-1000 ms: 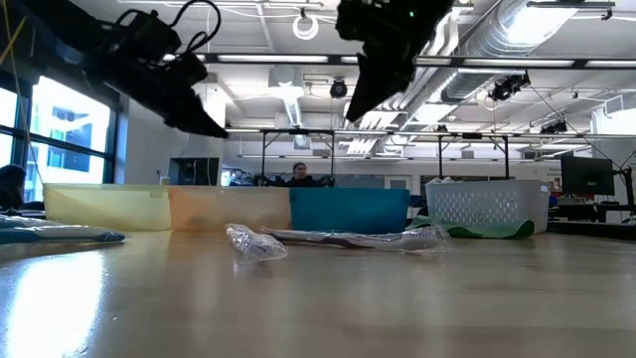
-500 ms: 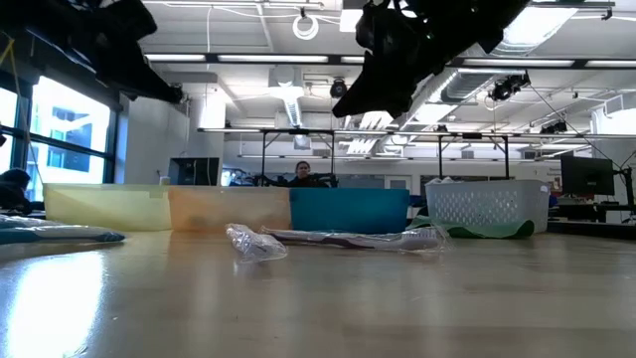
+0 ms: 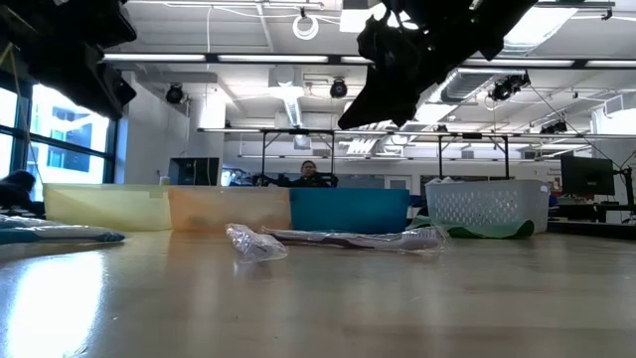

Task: Pick & Place Toothbrushes
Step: Put the yellow toothbrush into the yellow bin

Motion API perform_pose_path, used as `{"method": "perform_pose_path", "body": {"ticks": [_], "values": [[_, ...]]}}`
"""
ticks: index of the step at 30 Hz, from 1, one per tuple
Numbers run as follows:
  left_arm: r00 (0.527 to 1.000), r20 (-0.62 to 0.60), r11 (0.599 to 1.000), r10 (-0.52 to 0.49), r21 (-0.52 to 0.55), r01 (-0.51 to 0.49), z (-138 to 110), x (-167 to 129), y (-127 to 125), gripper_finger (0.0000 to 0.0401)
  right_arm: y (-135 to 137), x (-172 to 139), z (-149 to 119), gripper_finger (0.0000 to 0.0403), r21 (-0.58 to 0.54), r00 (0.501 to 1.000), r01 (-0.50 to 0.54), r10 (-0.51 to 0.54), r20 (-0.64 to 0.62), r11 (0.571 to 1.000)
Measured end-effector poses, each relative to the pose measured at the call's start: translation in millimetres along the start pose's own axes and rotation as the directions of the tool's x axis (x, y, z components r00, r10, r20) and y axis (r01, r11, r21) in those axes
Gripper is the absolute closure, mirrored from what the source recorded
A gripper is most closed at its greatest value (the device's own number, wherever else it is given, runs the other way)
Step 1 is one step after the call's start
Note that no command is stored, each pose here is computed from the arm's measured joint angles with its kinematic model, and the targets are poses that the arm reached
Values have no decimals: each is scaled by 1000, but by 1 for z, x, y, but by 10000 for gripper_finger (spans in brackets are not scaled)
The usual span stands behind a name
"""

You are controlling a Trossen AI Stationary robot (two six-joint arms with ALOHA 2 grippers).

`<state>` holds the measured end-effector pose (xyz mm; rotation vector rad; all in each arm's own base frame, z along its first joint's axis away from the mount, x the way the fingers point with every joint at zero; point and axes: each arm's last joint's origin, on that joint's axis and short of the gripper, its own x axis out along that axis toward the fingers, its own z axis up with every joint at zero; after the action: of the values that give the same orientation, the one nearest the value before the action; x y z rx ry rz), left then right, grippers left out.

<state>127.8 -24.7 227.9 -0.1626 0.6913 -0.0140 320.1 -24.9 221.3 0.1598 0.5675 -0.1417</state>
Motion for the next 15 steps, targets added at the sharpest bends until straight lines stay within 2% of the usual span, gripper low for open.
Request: {"method": "perform_pose_path", "body": {"ticks": [4, 9, 12, 15], "values": [[997, -20, 996, -69, 48, 70, 3, 10, -21, 401, -2, 0, 0, 401, 7, 1000, 5, -5, 1, 1000], [998, -37, 986, -56, 153, 61, 24, 5, -51, 401, -2, 0, 1, 401, 16, 1000, 4, -4, 6, 1000], [994, -98, 976, -57, 204, 76, 37, 0, -70, 401, -1, 0, 2, 401, 18, 1000, 1, -1, 15, 1000], [978, -208, 976, -26, 206, 70, 43, -3, -88, 401, 0, 0, 2, 401, 34, 1000, -4, 3, 23, 999]]}}
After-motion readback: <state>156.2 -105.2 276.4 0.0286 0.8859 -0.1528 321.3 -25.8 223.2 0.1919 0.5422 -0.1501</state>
